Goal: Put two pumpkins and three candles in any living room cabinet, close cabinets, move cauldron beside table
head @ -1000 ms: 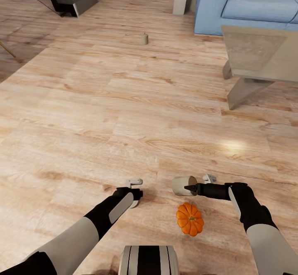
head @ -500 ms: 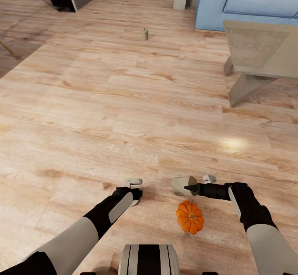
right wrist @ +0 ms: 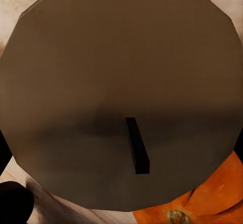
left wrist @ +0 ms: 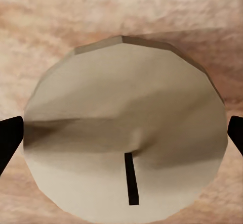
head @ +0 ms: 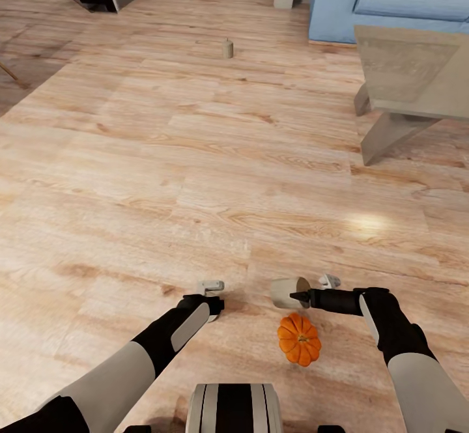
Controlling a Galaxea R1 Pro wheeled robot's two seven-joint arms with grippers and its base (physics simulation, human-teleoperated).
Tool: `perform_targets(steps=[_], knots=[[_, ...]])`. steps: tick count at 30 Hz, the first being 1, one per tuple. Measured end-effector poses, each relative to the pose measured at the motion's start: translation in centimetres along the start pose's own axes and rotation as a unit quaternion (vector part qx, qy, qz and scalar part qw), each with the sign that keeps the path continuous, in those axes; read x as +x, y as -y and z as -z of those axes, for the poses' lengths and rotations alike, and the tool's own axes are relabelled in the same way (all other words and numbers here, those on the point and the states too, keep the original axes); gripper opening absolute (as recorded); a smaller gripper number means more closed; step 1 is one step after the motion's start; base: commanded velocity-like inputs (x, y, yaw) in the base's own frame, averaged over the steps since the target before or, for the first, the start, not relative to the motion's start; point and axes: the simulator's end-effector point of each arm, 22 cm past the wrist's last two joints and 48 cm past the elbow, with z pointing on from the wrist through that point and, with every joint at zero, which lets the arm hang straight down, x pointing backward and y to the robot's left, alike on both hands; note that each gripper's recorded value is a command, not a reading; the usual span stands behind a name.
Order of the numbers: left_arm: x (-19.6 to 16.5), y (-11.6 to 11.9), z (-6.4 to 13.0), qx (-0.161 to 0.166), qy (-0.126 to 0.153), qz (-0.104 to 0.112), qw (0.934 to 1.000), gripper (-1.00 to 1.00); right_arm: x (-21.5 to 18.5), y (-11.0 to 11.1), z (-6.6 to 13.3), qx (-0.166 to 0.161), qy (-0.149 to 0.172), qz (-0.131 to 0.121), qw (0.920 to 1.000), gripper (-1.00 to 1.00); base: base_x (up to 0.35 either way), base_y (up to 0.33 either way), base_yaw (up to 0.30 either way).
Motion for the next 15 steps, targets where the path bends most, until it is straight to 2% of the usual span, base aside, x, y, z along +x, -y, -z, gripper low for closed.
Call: perform_targets(steps=[10, 15], knots=[[1.3, -0.3, -1.4, -0.004, -0.014, -0.004, 0.9999, 1.0, 1.4, 1.1, -1.2, 0.002, -0.015, -0.01, 0.9998, -1.0, 0.0, 0.0, 0.0], [1.7, -0.2, -1.6, -0.001, -0.019, 0.002, 0.9998, 1.0, 1.5, 1.2, -1.4, 0.002, -0.016, -0.012, 0.9998, -1.0, 0.0, 0.0, 0.0]])
